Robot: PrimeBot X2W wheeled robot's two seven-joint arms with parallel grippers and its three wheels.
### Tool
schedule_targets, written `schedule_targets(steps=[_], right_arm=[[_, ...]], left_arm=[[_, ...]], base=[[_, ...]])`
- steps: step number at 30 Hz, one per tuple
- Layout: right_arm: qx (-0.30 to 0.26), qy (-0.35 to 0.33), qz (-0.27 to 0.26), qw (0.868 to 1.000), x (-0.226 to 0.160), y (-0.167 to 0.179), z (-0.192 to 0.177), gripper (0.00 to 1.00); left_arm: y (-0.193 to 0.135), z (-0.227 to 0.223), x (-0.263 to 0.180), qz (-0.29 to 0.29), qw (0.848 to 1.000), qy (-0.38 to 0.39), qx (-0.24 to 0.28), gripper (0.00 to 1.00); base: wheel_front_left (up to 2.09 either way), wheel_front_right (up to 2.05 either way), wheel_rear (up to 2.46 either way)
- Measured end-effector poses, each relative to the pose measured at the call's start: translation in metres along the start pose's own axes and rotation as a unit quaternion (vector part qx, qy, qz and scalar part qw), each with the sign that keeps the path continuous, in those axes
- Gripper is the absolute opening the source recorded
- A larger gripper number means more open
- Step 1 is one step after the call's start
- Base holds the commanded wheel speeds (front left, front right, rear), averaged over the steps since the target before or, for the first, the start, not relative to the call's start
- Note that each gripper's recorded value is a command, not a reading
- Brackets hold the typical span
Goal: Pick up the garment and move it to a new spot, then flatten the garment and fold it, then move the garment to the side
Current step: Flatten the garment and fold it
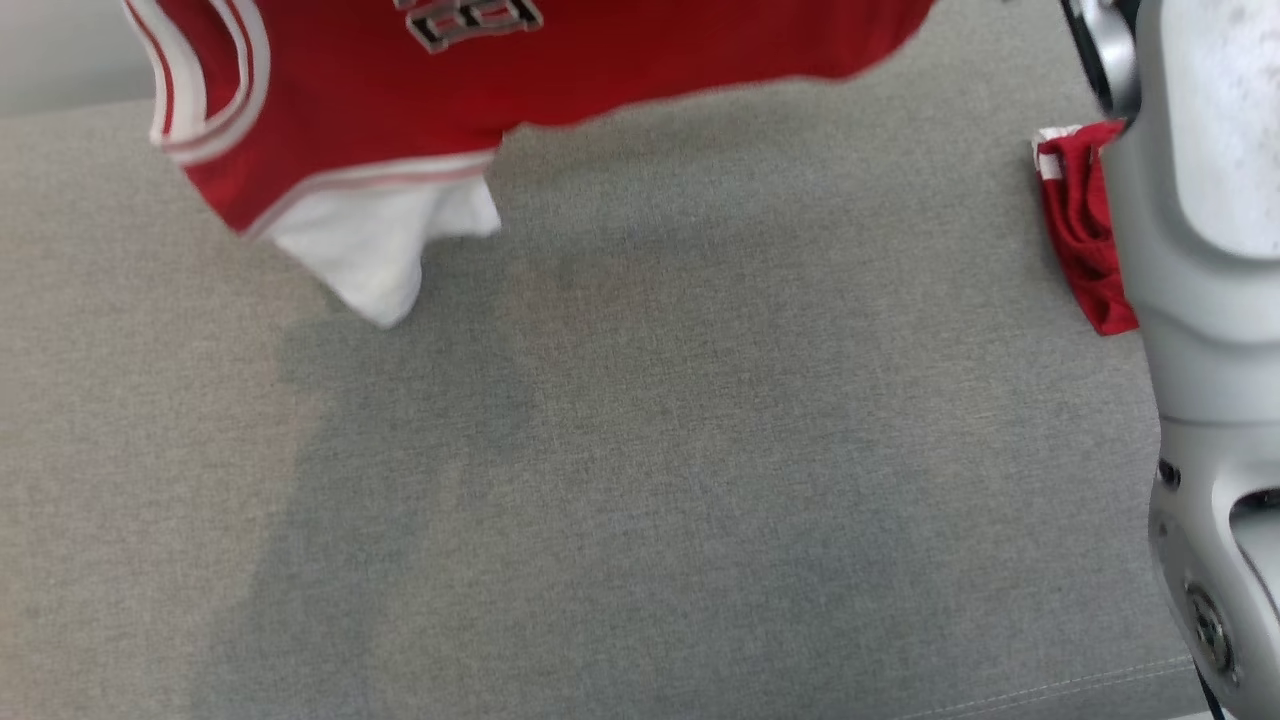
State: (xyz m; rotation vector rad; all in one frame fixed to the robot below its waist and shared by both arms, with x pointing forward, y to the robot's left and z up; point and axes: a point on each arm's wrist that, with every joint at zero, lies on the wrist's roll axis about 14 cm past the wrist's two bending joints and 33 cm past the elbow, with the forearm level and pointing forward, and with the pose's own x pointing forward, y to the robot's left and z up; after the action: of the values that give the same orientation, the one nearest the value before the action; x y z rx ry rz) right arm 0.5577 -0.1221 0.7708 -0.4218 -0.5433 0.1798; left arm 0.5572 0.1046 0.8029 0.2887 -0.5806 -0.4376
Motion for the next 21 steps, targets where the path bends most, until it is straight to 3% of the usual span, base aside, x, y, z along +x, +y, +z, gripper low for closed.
schedule_targets(steps=[6,10,17,21], right_arm=[[-0.007,0.005,-0.019,1.000,0.043,-0.009,-0.031,0.00],[-0.008,0.030,-0.020,0.999,0.050,-0.003,-0.073,0.00],[0.019,0.109,0.049,0.993,0.020,0.066,-0.166,0.00],[0.044,0.148,0.089,0.984,-0.012,0.107,-0.199,0.00]], left_arm=[[0.029,-0.041,0.033,0.037,0.999,0.004,0.027,0.00],[0.033,-0.075,0.041,0.055,0.998,0.006,0.011,0.00],[0.003,-0.165,0.009,0.049,0.994,0.075,-0.064,0.00],[-0.014,-0.184,-0.025,0.048,0.990,0.084,-0.099,0.00]], base=[[0.00,0.00,0.00],[0.00,0.00,0.00],[0.00,0.00,0.00],[0.00,0.00,0.00]])
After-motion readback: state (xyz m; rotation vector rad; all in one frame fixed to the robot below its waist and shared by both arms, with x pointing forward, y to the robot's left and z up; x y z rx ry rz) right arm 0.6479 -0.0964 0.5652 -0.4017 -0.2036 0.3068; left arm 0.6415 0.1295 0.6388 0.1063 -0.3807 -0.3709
